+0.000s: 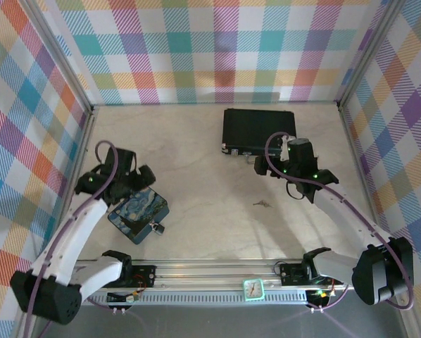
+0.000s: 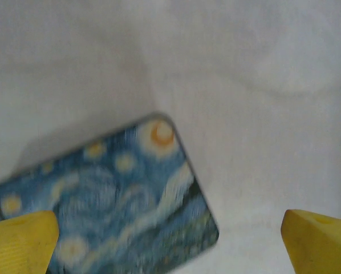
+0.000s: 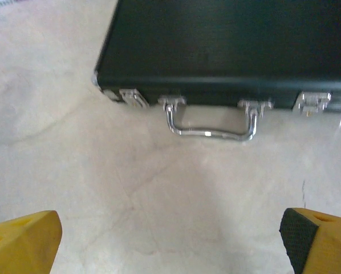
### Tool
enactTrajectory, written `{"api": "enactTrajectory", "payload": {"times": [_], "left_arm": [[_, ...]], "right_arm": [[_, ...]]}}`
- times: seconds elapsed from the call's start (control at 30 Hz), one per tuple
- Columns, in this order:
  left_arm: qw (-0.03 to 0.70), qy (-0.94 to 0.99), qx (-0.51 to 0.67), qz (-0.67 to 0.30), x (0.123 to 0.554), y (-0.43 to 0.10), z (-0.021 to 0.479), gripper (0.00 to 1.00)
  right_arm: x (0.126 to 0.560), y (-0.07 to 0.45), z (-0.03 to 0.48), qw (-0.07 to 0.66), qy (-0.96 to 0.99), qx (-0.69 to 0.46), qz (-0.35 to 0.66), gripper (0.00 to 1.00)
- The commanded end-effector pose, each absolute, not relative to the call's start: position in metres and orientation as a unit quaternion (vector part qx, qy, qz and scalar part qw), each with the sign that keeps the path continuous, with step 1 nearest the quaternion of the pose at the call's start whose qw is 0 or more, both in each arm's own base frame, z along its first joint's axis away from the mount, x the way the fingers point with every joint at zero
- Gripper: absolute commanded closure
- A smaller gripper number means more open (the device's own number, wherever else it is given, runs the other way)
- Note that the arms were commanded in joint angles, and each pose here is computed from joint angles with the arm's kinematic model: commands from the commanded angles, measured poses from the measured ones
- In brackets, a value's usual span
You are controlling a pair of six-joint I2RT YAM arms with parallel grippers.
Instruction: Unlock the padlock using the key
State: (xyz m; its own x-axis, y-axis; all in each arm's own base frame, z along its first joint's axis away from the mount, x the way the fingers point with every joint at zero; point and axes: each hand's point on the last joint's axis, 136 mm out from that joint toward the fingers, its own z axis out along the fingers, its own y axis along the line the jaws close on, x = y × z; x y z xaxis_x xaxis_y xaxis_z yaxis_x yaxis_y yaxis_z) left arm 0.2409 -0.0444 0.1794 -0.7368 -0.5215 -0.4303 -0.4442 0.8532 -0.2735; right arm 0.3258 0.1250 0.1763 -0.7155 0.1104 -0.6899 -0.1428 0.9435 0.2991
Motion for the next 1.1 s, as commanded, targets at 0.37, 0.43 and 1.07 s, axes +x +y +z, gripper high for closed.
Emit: {"api": "enactTrajectory", "payload": {"times": [0.37, 0.43, 1.07], "left_arm": [[0.194, 0.939, -0.264, -0.110, 0.263, -0.117, 0.092, 0.00], [0.200, 0.942, -0.248, -0.101, 0.276, -0.122, 0.086, 0.00], [0.259, 0.954, -0.042, -0.147, 0.414, -0.227, 0.055, 0.00]], "right_arm": [[0.279, 0.119, 0.124, 0.286, 0.940, 0.047, 0.179, 0.01], [0.274, 0.113, 0.116, 0.277, 0.944, 0.062, 0.167, 0.01], [0.262, 0.126, 0.066, 0.170, 0.976, 0.029, 0.133, 0.41]]}}
